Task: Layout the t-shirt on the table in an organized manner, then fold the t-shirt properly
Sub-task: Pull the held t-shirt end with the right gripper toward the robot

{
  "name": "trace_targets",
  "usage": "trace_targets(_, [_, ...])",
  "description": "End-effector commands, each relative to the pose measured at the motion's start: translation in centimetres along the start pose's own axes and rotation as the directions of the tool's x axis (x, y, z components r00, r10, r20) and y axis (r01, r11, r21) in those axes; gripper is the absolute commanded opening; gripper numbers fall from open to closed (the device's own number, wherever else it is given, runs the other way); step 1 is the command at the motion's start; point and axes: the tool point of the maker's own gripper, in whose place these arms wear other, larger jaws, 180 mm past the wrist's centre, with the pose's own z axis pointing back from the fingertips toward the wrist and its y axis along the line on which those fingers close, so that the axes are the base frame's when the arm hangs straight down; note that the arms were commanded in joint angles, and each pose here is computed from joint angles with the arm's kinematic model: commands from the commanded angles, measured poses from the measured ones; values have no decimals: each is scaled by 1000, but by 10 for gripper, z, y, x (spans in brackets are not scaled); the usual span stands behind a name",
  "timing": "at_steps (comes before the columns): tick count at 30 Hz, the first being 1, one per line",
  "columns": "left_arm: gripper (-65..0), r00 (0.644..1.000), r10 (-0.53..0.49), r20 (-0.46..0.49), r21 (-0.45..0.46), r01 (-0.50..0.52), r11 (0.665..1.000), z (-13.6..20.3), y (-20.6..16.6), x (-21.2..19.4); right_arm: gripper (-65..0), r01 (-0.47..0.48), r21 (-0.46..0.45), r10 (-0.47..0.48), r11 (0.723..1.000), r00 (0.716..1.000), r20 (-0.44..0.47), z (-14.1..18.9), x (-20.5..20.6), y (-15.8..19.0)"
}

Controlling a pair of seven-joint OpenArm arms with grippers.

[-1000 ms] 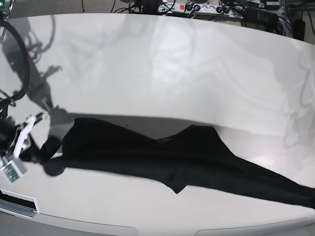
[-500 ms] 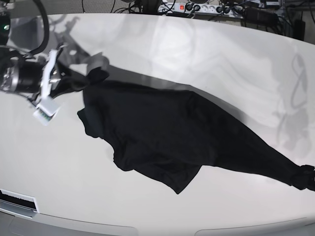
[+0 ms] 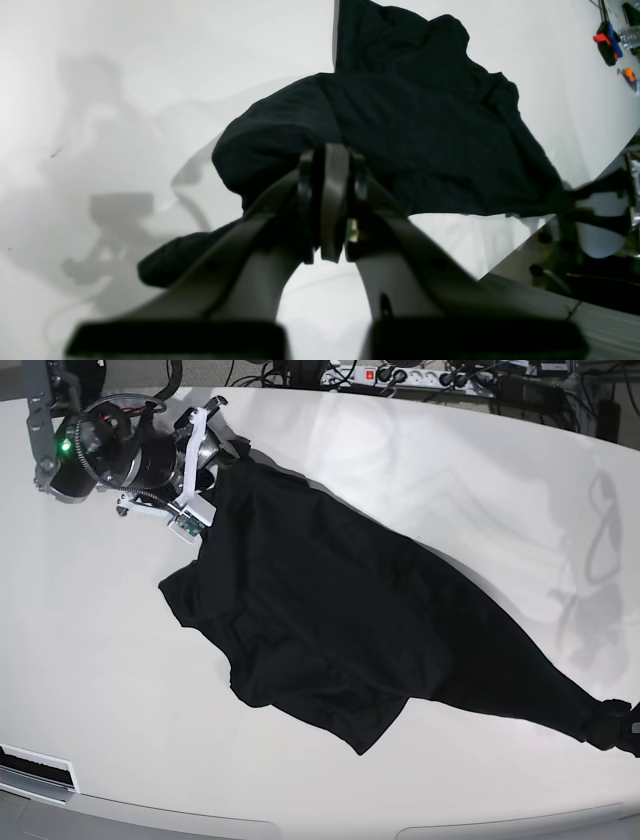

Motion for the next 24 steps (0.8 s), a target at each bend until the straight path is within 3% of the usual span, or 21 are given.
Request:
trace_targets(1, [-650, 997, -28, 73, 7, 27, 1000, 15, -2, 23, -341, -18, 3, 18, 1000, 999, 42, 5, 12, 1])
trace_targets(5, [-650, 997, -28, 73, 7, 27, 1000, 15, -2, 23, -341, -39, -39, 46, 998, 982, 185, 21, 49, -3])
trace_targets(11, [-650, 998, -26, 61, 12, 25, 1000, 16, 0, 20, -341, 76, -284, 43, 956, 920, 390, 50, 99, -62])
trace_targets(17, [-650, 999, -9, 39, 1, 9, 1000, 8, 0, 8, -341, 206, -218, -101, 954, 905, 414, 15, 120, -93])
trace_targets(24, [-650, 1000, 25, -7, -8, -25, 1000, -2, 3, -18, -341, 313, -129, -258, 941, 908, 330, -36, 115, -117])
